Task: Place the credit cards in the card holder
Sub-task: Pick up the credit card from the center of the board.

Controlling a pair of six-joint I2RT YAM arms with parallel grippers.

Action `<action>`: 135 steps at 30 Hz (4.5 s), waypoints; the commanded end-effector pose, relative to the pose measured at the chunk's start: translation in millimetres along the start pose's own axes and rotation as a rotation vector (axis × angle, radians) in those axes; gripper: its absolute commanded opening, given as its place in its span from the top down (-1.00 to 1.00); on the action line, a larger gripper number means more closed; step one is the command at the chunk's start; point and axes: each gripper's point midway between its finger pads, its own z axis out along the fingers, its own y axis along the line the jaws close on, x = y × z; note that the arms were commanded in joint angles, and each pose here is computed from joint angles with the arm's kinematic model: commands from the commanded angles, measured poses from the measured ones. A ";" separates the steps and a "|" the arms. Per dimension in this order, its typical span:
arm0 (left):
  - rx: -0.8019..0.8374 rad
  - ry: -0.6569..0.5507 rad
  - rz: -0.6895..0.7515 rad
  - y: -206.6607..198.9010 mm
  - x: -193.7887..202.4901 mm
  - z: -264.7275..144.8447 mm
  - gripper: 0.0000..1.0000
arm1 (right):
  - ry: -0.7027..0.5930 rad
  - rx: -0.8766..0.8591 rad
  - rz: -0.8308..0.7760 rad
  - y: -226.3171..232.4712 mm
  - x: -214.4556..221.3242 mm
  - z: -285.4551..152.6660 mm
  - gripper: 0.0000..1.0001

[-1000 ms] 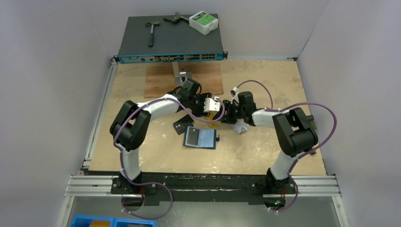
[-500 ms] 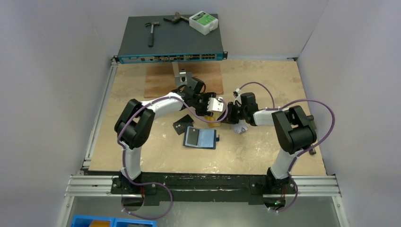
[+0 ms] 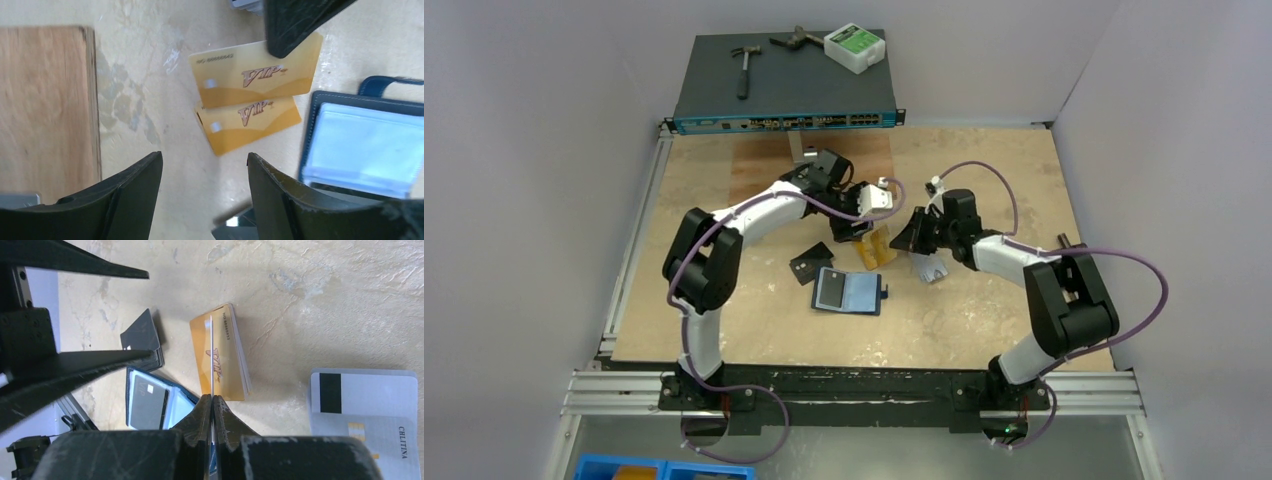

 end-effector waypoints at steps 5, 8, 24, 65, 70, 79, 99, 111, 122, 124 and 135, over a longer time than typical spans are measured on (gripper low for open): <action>0.129 -0.084 -0.525 -30.0 -33.2 -68.5 -0.31 | -0.038 -0.074 -0.061 19.0 -6.3 -14.0 1.00; 0.186 -0.114 -0.700 -37.8 -40.4 -79.0 -0.34 | -0.061 -0.141 -0.072 36.0 -9.5 -24.1 1.00; 0.269 -0.364 -0.996 -43.3 -75.2 -135.0 -0.67 | -0.090 -0.678 -0.117 136.1 -0.4 -92.7 1.00; 0.400 -0.497 -0.889 -66.3 -125.9 -167.7 1.00 | -0.085 -0.807 -0.152 193.4 -18.0 -93.7 0.20; 0.414 -0.504 -0.884 -66.6 -129.6 -170.3 1.00 | -0.069 -0.829 -0.154 199.9 -13.2 -92.5 0.81; 0.413 -0.487 -0.906 -72.4 -126.6 -173.5 -0.10 | -0.111 -0.830 -0.167 201.6 -20.1 -107.0 1.00; 0.614 -0.577 -0.929 -101.2 -138.7 -177.0 0.20 | -0.295 -0.837 -0.097 203.7 -47.0 -113.8 1.00; 0.601 -0.604 -0.916 -88.7 -139.8 -199.0 0.54 | -0.277 -0.687 -0.153 178.0 -33.5 -100.9 1.00; 0.522 -0.550 -0.905 -81.6 -124.3 -187.2 0.81 | -0.239 -0.707 -0.145 179.0 -28.2 -101.1 1.00; 0.500 -0.527 -0.897 -81.5 -118.4 -182.3 0.94 | -0.232 -0.718 -0.137 179.8 -28.8 -101.8 1.00; 0.364 -0.533 -0.943 -45.7 -101.4 -175.7 1.00 | -0.077 -0.678 -0.105 157.5 2.1 -90.5 0.99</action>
